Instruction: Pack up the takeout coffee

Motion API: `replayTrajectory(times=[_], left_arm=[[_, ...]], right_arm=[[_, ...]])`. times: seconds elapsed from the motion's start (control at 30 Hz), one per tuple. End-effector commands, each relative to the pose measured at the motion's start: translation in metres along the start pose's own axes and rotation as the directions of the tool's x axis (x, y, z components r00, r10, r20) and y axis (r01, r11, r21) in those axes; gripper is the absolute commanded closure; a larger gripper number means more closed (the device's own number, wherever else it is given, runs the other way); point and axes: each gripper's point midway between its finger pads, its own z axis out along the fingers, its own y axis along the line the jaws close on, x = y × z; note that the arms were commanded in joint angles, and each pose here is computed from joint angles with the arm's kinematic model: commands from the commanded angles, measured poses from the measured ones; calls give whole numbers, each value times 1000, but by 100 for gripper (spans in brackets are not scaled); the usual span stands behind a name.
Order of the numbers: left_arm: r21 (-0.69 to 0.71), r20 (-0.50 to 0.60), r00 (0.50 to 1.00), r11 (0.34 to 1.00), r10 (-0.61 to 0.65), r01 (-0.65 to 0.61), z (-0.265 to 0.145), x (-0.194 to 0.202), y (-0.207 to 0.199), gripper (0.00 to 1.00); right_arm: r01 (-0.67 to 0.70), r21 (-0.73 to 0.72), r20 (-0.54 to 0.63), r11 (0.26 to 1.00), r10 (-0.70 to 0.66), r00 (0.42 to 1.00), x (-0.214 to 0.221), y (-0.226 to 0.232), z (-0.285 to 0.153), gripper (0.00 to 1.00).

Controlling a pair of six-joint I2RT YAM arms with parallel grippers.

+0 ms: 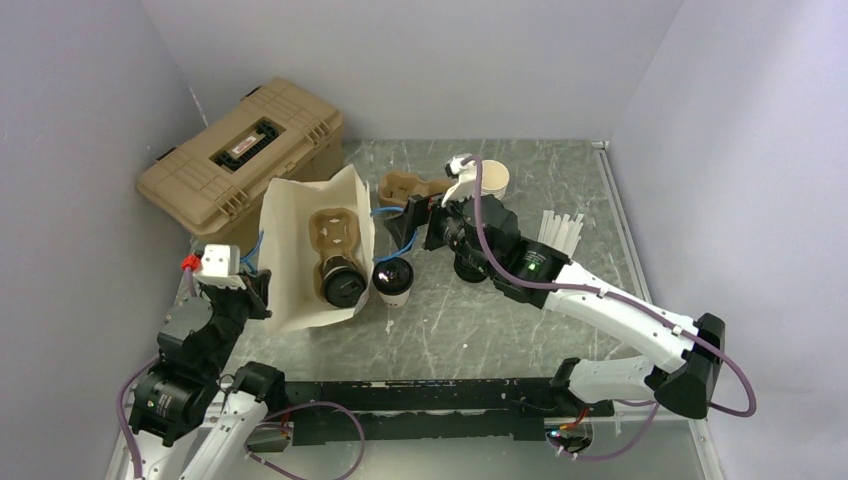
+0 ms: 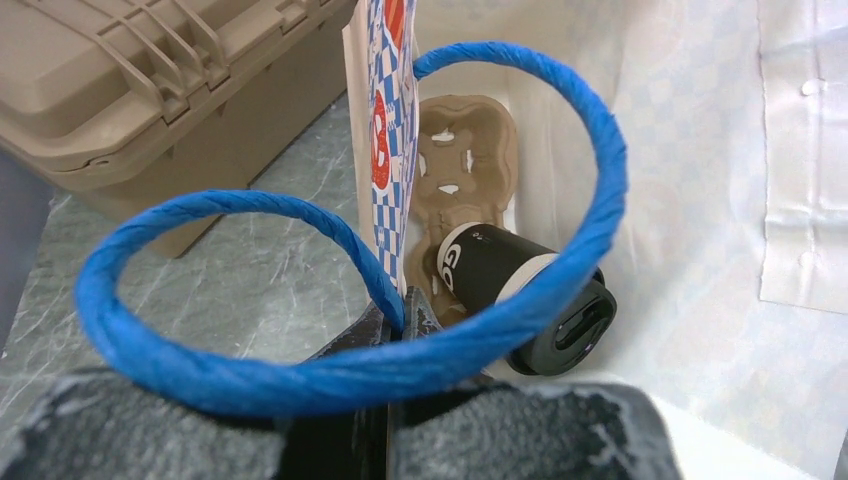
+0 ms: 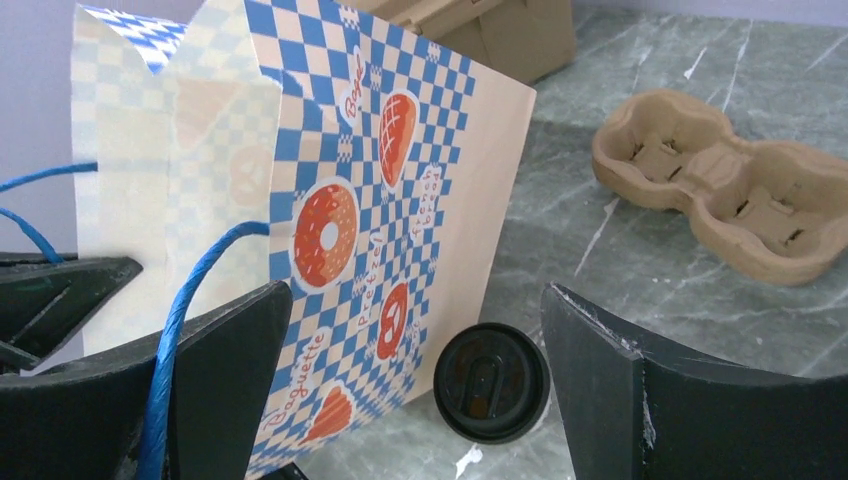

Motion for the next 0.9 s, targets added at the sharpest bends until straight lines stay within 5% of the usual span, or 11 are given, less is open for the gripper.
replayTrajectory(times=[0.0,0.17,0.53,0.87], left_arm=[[48,41,999,999,6,-8,-2,-14,-9,100],[67,42,999,998,10,-12,-2,-14,-12,100],[76,44,999,997,9,-12,-3,-15,-14,100],[78,43,999,997,8,-12,-2,-15,-14,100]], right_arm=[[-52,-106,166,993,69,984,-37,20,0,1],[-146,-159,212,976,178,961,-42,28,4,1],[-287,80,189,955,268,945,-27,-4,28,1],[-429,-35,155,902,429,890,-39,25,21,1]])
